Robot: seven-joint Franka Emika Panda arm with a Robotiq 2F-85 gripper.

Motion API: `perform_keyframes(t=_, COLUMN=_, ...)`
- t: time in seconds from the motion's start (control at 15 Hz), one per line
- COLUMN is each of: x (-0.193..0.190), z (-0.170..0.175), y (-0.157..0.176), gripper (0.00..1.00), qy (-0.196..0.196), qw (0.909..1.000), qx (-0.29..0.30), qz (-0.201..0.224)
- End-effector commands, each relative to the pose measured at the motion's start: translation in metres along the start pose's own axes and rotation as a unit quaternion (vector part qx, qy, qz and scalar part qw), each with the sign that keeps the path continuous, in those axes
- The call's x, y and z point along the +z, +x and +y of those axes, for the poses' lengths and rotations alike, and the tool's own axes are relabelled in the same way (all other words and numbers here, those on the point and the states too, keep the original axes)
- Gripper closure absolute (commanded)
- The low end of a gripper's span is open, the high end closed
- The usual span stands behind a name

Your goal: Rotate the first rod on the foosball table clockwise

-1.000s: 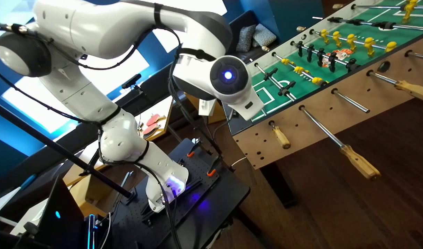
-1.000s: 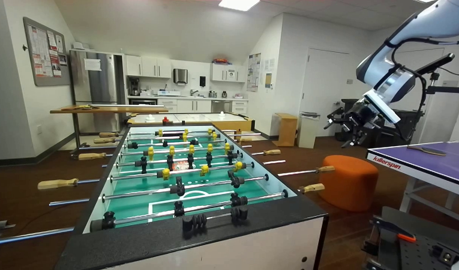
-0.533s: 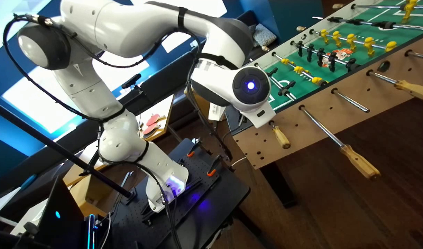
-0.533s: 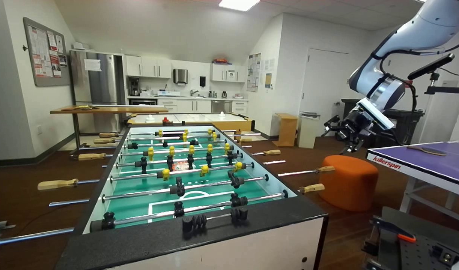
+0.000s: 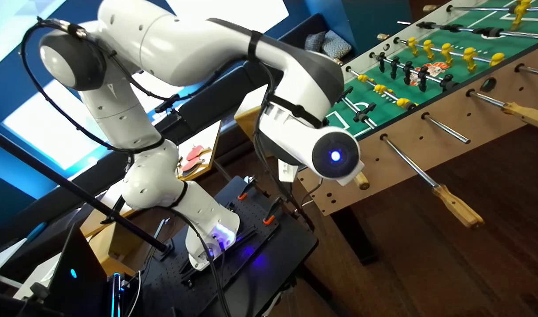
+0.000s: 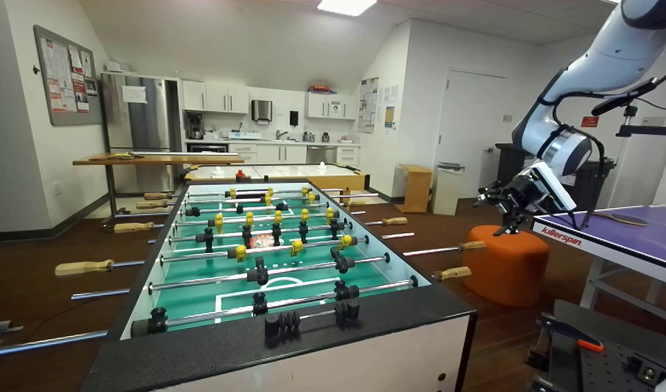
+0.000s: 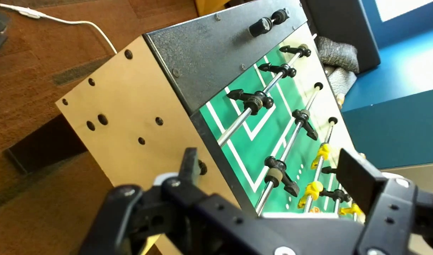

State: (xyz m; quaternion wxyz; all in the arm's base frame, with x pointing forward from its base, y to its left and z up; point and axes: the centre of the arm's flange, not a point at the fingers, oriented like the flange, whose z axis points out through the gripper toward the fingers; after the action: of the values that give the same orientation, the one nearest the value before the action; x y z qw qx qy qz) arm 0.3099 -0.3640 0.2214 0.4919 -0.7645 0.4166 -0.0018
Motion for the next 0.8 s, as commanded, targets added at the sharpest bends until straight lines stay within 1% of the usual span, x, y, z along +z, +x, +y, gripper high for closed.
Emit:
perform_keyframes(t=0.0, x=-0.015, z=0.052, y=0.048, gripper=0.00, qy=0.045, qw=0.9985, qx=-0.004, qz=-0.029)
perform_keyframes(t=0.13, x=-0.022, z=0.077, y=0.063, gripper=0.00, qy=0.054, qw=0.9979, qx=0.018, qz=-0.031)
perform_keyframes(t=0.2, x=-0.012, z=0.064, y=0.028, gripper=0.00, qy=0.039, qw=0.9990, qx=0.013, qz=-0.018)
perform_keyframes(t=0.33, x=-0.014, z=0.084, y=0.041, gripper=0.00, qy=0.045, qw=0.9984, qx=0.025, qz=-0.022)
perform_keyframes(t=0.47, x=-0.014, z=0.089, y=0.048, gripper=0.00, qy=0.045, qw=0.9983, qx=0.026, qz=-0.025)
perform_keyframes(t=0.6, x=-0.005, z=0.089, y=0.057, gripper=0.00, qy=0.065, qw=0.9974, qx=-0.012, qz=-0.028)
perform_keyframes(t=0.73, x=0.004, z=0.099, y=0.068, gripper=0.00, qy=0.068, qw=0.9955, qx=-0.063, qz=-0.017)
